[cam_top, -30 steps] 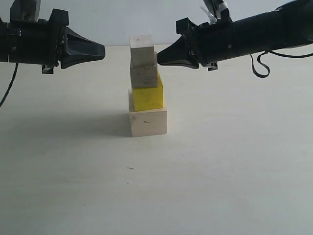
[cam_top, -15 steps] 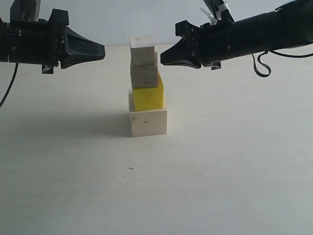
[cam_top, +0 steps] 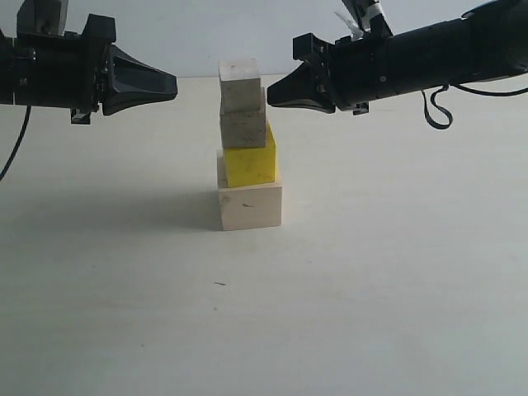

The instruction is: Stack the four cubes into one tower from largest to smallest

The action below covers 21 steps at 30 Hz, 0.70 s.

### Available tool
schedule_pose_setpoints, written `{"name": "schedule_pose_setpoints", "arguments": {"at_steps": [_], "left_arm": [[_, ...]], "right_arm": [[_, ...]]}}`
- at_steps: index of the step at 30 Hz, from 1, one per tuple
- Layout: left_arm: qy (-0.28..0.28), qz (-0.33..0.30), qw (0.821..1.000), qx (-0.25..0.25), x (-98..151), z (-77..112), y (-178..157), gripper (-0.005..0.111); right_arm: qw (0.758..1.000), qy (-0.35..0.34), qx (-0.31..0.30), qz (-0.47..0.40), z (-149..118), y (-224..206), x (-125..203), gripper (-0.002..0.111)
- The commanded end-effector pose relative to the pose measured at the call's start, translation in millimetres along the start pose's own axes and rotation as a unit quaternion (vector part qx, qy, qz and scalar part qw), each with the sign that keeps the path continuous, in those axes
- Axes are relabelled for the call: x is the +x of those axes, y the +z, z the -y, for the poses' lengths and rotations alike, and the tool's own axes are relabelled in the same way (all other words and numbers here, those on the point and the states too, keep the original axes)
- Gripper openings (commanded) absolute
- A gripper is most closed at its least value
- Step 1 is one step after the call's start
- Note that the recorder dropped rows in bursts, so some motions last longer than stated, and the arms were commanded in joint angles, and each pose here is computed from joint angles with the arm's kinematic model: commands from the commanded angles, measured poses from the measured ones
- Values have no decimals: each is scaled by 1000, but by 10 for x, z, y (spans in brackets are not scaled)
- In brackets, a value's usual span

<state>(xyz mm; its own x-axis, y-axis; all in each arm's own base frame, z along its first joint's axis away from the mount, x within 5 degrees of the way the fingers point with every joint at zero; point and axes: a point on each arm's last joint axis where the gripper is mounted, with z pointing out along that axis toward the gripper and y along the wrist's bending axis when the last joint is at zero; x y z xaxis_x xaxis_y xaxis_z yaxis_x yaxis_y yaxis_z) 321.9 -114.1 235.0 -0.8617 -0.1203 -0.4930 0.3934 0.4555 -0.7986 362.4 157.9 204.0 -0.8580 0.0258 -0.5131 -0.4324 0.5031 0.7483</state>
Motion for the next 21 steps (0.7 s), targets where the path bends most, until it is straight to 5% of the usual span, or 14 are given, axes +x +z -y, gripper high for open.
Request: {"name": "schedule_pose_setpoints", "arguments": {"at_steps": [1,21], "left_arm": [[2,2,1000,9,6,44,2,0],[4,2,1000,9,5,44,2,0]], "right_arm": [[1000,-7,-5,4,-13,8,-16,0],[1000,-8,-17,10,-35,8,-26,0]]}}
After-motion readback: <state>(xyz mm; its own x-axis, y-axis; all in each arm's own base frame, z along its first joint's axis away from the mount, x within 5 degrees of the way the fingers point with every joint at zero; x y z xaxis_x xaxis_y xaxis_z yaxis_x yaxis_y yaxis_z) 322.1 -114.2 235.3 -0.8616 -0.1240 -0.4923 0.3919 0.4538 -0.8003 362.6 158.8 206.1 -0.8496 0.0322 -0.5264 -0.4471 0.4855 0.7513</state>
